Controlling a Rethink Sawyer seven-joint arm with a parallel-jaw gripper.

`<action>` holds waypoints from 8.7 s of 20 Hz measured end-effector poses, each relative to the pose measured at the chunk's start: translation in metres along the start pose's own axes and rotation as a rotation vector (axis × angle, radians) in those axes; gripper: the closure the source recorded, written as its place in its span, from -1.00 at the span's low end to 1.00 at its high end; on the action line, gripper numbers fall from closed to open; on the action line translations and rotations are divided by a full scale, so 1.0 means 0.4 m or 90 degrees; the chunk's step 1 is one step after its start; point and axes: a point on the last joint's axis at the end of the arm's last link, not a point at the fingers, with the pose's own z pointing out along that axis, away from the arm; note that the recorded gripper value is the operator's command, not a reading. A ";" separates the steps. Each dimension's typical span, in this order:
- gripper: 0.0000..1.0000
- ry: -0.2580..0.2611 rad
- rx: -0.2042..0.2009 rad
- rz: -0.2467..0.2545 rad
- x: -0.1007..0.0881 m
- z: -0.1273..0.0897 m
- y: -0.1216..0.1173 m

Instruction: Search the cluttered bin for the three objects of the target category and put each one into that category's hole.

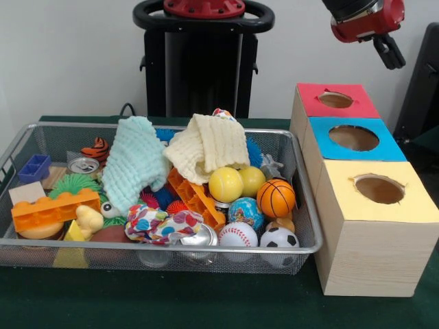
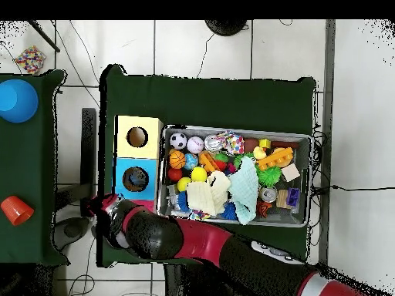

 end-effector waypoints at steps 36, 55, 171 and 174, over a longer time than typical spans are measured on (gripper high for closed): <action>1.00 -0.289 0.352 -0.190 -0.132 -0.074 -0.165; -1.00 -0.360 0.351 -0.135 -0.281 -0.208 -0.198; -1.00 0.005 0.290 -0.126 -0.593 0.007 -0.285; -1.00 0.019 0.282 -0.128 -0.572 0.011 -0.281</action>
